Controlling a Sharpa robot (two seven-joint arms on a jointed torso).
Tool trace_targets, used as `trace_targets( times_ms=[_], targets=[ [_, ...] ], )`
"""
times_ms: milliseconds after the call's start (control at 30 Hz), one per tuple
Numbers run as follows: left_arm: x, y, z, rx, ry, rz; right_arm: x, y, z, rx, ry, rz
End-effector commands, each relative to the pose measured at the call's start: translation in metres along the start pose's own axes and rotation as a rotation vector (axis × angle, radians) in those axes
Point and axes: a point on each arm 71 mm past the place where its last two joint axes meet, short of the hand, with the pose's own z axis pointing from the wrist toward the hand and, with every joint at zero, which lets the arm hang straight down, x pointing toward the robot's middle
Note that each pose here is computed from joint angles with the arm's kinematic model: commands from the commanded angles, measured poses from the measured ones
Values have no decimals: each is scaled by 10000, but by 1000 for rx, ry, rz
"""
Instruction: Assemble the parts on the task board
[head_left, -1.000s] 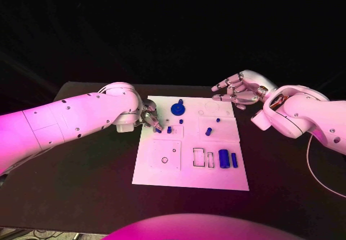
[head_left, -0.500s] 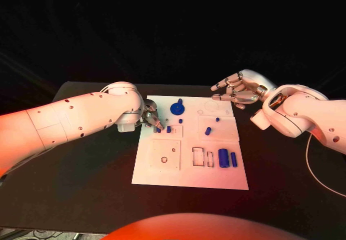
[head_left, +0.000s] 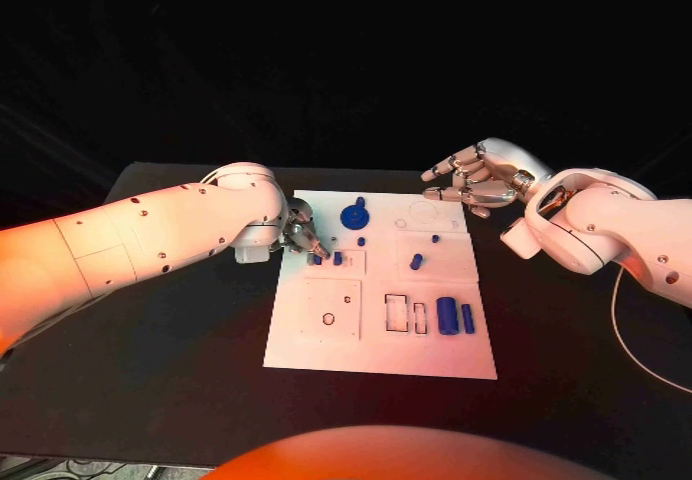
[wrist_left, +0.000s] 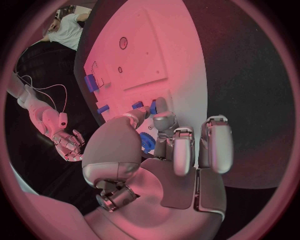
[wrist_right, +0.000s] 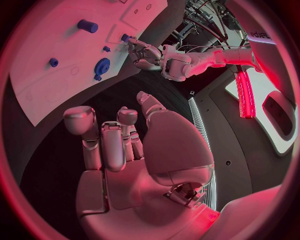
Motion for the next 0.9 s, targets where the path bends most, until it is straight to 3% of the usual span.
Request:
trace_targets(
  times_ms=[33, 367, 600, 900],
  targets=[
    [58, 28, 21, -22, 40, 14, 13, 8, 0, -8, 13, -2],
    [39, 68, 5, -28, 29, 1, 14, 6, 1, -7, 15, -2],
    [-19, 106, -51, 1, -35, -62, 10, 3, 4, -7, 11, -3],
    [-169, 98, -141, 91, -154, -248, 13, 2, 11, -8, 11, -2]
  ],
)
